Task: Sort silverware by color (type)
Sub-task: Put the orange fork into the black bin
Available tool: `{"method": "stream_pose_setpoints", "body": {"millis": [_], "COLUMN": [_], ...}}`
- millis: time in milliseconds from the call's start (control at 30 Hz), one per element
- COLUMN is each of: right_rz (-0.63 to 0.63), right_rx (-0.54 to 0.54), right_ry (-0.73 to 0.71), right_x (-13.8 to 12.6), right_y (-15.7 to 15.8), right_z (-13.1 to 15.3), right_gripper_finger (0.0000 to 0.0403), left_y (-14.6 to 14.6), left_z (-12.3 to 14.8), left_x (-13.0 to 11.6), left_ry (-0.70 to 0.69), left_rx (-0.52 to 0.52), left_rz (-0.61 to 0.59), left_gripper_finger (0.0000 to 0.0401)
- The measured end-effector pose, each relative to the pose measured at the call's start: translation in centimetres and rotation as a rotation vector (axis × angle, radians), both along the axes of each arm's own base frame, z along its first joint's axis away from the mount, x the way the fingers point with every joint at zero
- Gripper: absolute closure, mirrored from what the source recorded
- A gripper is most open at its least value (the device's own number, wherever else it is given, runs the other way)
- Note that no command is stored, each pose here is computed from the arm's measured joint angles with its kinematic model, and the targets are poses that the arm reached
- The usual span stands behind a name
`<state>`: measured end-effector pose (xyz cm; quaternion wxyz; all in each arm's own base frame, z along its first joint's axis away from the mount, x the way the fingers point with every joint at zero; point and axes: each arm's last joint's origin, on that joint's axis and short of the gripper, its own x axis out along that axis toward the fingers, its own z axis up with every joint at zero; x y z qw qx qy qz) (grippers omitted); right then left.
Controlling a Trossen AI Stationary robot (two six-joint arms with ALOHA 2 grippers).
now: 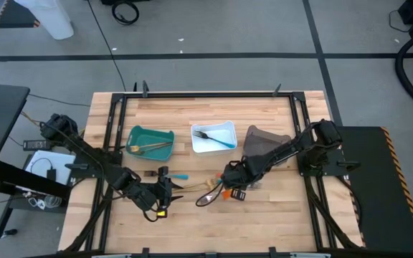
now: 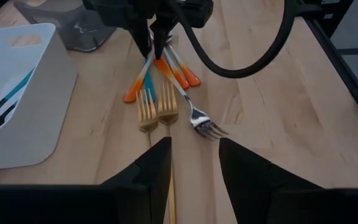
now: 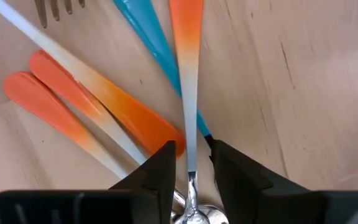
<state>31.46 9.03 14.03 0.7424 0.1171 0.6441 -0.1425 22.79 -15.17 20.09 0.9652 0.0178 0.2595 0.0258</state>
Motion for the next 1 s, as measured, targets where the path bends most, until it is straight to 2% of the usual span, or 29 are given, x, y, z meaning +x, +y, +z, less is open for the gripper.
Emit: {"method": "stream_pose_setpoints", "body": {"millis": [400,1000], "right_rz": [0.000,-0.033], "right_rx": [0.023,0.019], "right_ry": [0.015,0.011], "right_x": [-0.1,-0.3], "right_y": [0.0,-0.4], "right_z": [-0.1,1.4], "right_gripper_finger": [0.0387,0.0399], "left_y": [0.0,0.0], "left_z": [-0.1,-0.1], "left_x": [-0.1,-0.1], "left_ry": [0.006,0.011], "left_rx": [0.006,0.011], "left_rz": [-0.003,-0.003], "left_gripper_finger": [0.0257,0.0257]}}
